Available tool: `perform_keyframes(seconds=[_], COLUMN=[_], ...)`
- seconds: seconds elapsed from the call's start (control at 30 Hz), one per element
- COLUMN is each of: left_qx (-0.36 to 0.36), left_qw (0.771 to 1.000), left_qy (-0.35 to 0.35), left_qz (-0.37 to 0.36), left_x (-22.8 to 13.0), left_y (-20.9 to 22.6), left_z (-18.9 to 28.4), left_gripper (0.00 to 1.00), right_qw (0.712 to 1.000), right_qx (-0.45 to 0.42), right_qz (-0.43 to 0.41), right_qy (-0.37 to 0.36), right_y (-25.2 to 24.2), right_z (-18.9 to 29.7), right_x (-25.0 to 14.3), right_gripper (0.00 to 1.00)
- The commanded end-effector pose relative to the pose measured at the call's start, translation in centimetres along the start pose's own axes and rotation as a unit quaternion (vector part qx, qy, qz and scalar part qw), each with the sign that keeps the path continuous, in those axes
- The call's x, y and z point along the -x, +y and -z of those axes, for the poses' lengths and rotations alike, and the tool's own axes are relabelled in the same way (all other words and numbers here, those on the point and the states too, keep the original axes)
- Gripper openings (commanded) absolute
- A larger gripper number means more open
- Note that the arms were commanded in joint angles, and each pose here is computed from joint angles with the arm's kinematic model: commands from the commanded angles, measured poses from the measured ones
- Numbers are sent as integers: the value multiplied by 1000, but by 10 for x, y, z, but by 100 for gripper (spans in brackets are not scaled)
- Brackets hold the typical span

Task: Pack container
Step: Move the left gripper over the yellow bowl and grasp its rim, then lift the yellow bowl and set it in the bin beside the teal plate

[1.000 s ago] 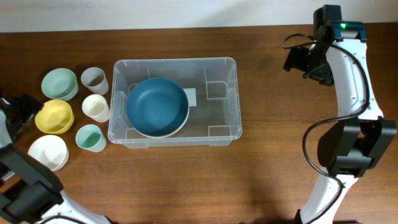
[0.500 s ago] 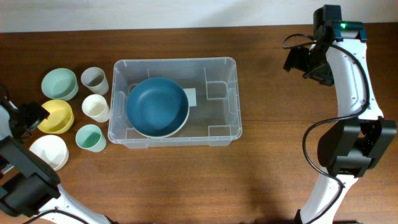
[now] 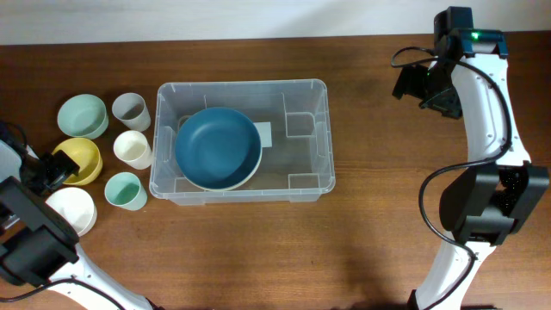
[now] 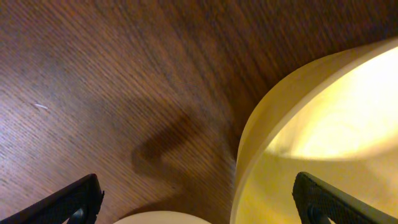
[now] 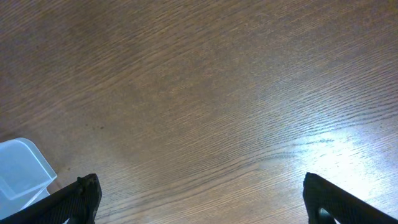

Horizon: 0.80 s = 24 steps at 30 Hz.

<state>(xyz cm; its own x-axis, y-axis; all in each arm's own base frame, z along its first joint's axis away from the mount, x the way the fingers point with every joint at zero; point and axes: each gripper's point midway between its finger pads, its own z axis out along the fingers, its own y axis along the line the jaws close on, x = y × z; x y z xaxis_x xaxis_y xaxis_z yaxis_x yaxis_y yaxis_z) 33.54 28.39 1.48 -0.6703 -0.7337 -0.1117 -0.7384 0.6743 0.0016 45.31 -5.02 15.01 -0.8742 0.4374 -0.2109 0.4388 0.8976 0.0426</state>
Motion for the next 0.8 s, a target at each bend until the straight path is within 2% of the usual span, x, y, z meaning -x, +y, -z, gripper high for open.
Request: perform_keyframes(seconds=[0.0,0.13,0.2,0.33,0.43,0.5,0.6,0.67,0.77], left_qx=[4,3,3,-1,-2,-1,-2,-3,-5], left_qw=[1000,1000,1000,999,999,999,999,998,998], left_qy=[-7,-14,-20,-32,-36,-38,-47,-55,-68], left_qz=[-16,-16,-16,-16,-15,-15,-14,-14,-13], left_x=[4,8,11,20,23,25,31,39,50], left_y=[0,0,-1,-2,-3,-3,-2,-3,-4], left_z=[-1,0,3,10,13,13,20,33,54], left_gripper=[100,99,92,58,28,15,9,1,1], right_qw=[1000,1000,1000,1000,1000,1000,1000,1000,1000], right_qx=[0,0,0,0,0,0,0,0,0], right_qz=[3,3,3,3,3,3,3,3,3], right_qy=[0,1,1,0,1,0,1,1,0], right_y=[-1,-1,-1,-1,-1,-1,-1,-1,-1], right_z=[0,0,0,0,0,0,0,0,0], right_x=[0,0,0,0,0,0,0,0,0], right_gripper=[99,99,99,99,99,99,99,99,99])
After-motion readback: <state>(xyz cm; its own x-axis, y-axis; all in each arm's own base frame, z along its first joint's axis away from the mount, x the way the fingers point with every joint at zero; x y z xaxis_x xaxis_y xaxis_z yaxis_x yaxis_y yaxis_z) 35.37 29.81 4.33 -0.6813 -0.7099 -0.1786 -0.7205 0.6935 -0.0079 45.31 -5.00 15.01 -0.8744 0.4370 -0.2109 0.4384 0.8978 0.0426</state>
